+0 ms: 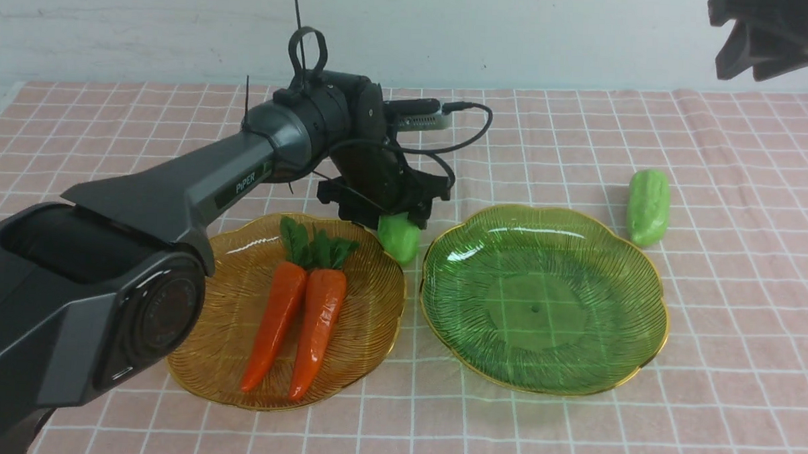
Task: Put different types of vegetables on the plate.
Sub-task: 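Move the green vegetable from the table onto the right plate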
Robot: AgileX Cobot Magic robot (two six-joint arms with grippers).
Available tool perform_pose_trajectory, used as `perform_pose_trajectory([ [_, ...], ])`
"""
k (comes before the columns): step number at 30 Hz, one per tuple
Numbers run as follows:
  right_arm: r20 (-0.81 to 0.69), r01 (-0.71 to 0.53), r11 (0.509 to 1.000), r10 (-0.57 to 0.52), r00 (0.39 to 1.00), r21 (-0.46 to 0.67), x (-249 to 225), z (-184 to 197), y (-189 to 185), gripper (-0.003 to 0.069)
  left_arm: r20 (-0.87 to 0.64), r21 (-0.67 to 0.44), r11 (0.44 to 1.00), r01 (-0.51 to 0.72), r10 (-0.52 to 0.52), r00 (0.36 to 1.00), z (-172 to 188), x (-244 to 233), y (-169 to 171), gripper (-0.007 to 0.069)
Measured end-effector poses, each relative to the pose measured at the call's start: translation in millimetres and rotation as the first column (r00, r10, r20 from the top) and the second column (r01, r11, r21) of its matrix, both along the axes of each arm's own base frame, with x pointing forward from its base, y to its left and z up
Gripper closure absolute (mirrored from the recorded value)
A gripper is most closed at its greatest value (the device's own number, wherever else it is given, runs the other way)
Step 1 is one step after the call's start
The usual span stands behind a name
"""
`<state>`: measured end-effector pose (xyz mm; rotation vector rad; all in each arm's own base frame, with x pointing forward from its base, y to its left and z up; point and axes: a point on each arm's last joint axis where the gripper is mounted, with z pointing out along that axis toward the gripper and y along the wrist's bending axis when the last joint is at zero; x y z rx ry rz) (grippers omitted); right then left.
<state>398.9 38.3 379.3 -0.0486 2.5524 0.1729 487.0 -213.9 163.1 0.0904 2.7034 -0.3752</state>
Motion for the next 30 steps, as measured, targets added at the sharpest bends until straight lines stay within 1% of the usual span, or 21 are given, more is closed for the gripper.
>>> perform_pose_trajectory([
  [2,0.001,0.001,1.0,-0.001,1.0,-0.008,0,0,-1,0.0407,-0.004,-0.034,0.999,-0.029,0.029,1.0,0,1,-2,0.0223],
  [3,0.001,0.002,1.0,-0.002,1.0,-0.015,0,0,-1,0.0407,0.002,-0.039,0.999,-0.033,0.033,0.999,2,1,-2,0.0257],
  [4,0.001,0.002,1.0,-0.002,1.0,-0.016,0,0,-1,0.0407,0.003,-0.04,0.999,-0.034,0.034,0.999,2,2,-2,0.0263],
  [6,0.003,0.006,0.999,-0.006,1.0,-0.038,0,0,-3,0.0407,0.038,-0.055,0.998,-0.029,0.031,0.999,16,5,-4,0.0311],
  [7,0.003,0.007,0.999,-0.007,1.0,-0.042,0,0,-4,0.0407,0.042,-0.055,0.998,-0.027,0.029,0.999,17,6,-4,0.0312],
  [8,0.004,0.01,0.999,-0.01,1.0,-0.053,0,0,-5,0.0407,0.062,-0.062,0.998,-0.019,0.023,0.998,29,7,-5,0.0314],
  [10,0.005,0.021,0.998,-0.02,1.0,-0.064,1,0,-6,0.0407,0.121,-0.085,0.996,0.004,0.006,0.993,69,7,-5,0.0314],
  [12,0.006,0.026,0.997,-0.025,1.0,-0.069,1,0,-7,0.0407,0.131,-0.093,0.996,0.013,-0.001,0.991,85,3,-5,0.0318],
  [13,0.008,0.034,0.997,-0.033,0.999,-0.068,2,-1,-9,0.0406,0.138,-0.103,0.994,0.041,-0.027,0.99,110,-4,-6,0.0322],
  [14,0.01,0.035,0.997,-0.035,0.999,-0.068,2,-1,-10,0.0405,0.144,-0.106,0.993,0.045,-0.029,0.989,111,-5,-6,0.0322],
  [15,0.015,0.042,0.997,-0.041,0.999,-0.066,5,-4,-12,0.0404,0.145,-0.105,0.992,0.073,-0.058,0.988,124,-11,-8,0.0322],
  [16,0.019,0.058,0.997,-0.057,0.998,-0.049,14,-12,-18,0.039,0.13,-0.085,0.987,0.136,-0.124,0.984,141,-24,-15,0.0322],
  [17,0.019,0.069,0.997,-0.068,0.997,-0.031,20,-18,-21,0.0379,0.128,-0.075,0.984,0.163,-0.152,0.98,146,-30,-20,0.0322],
  [19,0.01,0.076,0.997,-0.076,0.997,-0.011,26,-27,-23,0.0363,0.119,-0.061,0.977,0.203,-0.195,0.974,148,-39,-31,0.0322],
  [21,-0.011,0.085,0.996,-0.085,0.996,0.028,38,-44,-24,0.0321,0.114,-0.041,0.969,0.244,-0.239,0.964,147,-49,-47,0.0323],
  [22,-0.026,0.091,0.994,-0.089,0.996,0.054,48,-59,-23,0.0284,0.104,-0.01,0.955,0.297,-0.294,0.95,141,-61,-68,0.0323],
  [24,-0.036,0.093,0.994,-0.091,0.995,0.065,53,-68,-22,0.0267,0.1,0.007,0.948,0.318,-0.317,0.943,138,-67,-78,0.0323],
  [25,-0.057,0.099,0.992,-0.094,0.994,0.076,62,-87,-21,0.0214,0.094,0.029,0.939,0.344,-0.345,0.934,132,-73,-90,0.0323],
  [26,-0.073,0.103,0.991,-0.097,0.993,0.081,69,-100,-21,0.0182,0.091,0.044,0.933,0.357,-0.359,0.929,128,-78,-98,0.0323],
  [29,-0.127,0.114,0.99,-0.104,0.986,0.078,83,-138,-21,0.012,0.075,0.073,0.915,0.396,-0.401,0.913,117,-87,-116,0.0323],
  [30,-0.131,0.115,0.99,-0.104,0.986,0.078,83,-140,-21,0.012,0.072,0.076,0.915,0.397,-0.402,0.913,115,-87,-116,0.0323],
])
